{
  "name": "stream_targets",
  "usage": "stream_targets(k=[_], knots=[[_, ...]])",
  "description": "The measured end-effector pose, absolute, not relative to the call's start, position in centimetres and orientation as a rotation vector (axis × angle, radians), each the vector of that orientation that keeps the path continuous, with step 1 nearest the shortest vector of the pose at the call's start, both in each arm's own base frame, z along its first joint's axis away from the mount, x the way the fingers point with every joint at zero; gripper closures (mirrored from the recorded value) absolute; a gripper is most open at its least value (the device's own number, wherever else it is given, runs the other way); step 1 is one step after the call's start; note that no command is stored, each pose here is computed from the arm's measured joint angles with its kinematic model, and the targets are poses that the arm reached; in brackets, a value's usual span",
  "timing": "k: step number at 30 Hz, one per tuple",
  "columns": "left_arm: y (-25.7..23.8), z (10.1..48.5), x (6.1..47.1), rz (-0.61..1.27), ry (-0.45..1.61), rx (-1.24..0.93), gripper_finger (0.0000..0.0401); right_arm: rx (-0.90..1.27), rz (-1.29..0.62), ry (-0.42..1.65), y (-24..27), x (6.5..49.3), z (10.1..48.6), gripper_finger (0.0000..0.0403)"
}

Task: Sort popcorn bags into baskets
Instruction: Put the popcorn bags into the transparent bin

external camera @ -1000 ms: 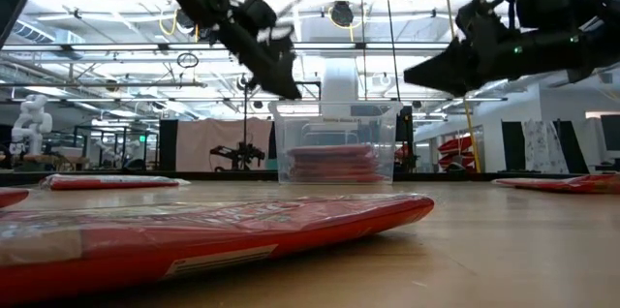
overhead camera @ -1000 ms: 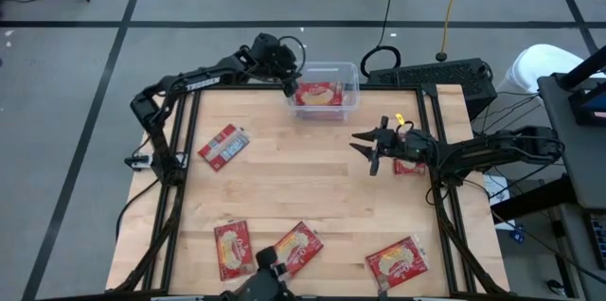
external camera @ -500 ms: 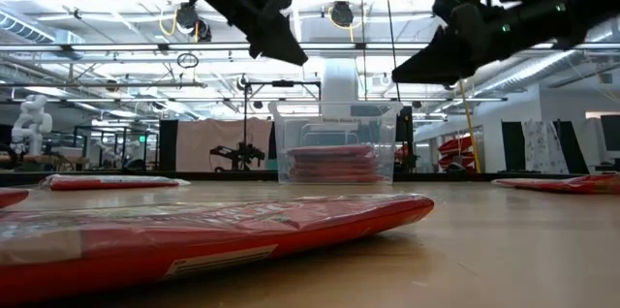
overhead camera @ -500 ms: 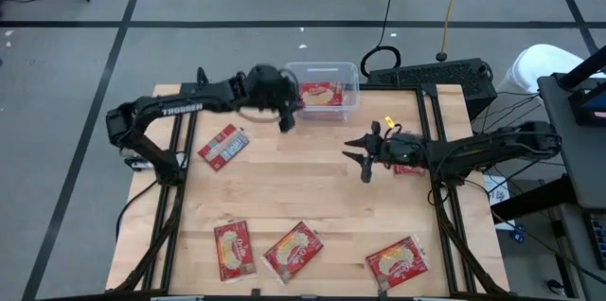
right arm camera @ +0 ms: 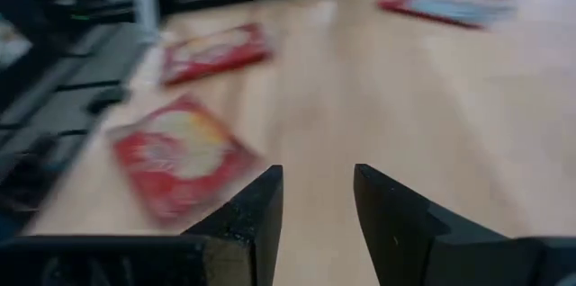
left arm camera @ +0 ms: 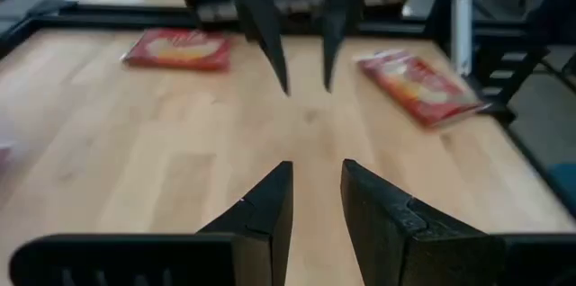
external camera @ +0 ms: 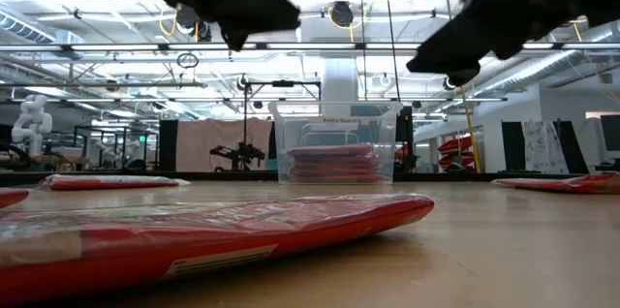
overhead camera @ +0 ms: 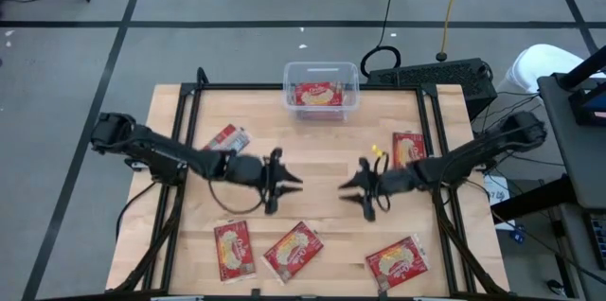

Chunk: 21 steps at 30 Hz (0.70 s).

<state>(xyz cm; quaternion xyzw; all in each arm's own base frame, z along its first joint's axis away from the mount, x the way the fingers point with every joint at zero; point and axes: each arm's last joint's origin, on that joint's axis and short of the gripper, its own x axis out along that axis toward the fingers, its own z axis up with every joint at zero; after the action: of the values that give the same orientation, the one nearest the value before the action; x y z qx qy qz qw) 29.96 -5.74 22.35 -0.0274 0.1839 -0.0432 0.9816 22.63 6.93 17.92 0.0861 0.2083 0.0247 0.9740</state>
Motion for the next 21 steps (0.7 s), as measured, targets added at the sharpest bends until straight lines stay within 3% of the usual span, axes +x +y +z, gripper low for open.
stream_targets(k=[10,21], knots=[[-12.7,22.0,27.7,-0.054,0.354,-0.105,0.0300,0.182,0.121,0.535,13.6,23.9,13.0,0.0273],[-14.8,21.3,26.1,-0.020,0.408,-0.077,0.0300,-0.245,0.117,0.703,21.1,30.6,13.4,0.0267]])
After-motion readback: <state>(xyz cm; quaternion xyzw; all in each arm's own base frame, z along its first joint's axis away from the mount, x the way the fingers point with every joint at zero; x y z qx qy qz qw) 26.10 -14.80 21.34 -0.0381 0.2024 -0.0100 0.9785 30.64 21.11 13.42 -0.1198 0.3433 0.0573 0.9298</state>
